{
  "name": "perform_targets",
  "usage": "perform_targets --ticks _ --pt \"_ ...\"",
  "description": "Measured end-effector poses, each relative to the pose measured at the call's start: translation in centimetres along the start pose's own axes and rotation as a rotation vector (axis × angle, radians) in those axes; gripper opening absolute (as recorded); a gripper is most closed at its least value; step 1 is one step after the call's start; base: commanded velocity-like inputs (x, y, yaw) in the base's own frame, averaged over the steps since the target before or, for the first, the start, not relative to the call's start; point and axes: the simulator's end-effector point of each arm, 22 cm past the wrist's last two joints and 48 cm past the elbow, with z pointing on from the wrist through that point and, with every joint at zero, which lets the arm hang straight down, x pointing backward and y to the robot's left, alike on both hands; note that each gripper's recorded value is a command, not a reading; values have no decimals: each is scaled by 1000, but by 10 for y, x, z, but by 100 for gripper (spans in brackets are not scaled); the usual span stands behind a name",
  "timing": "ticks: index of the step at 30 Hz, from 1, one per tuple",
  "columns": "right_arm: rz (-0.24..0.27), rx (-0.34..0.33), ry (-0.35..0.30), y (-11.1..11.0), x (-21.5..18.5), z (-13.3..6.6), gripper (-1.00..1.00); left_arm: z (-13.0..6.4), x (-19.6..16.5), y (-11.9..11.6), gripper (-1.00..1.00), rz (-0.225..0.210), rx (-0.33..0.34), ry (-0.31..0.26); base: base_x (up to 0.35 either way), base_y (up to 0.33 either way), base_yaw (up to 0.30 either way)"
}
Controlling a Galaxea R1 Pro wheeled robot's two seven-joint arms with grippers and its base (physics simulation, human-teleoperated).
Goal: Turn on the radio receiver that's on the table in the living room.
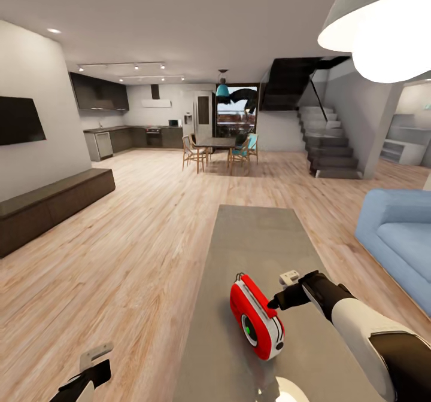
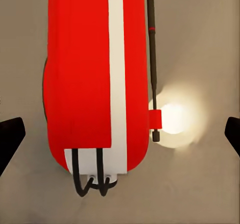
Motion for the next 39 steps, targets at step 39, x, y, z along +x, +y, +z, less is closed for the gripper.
perform_targets --ticks 39 --pt "2 0 -1 3 -34 -55 100 -49 -41 -3 -100 0 4 3 -199 143 0"
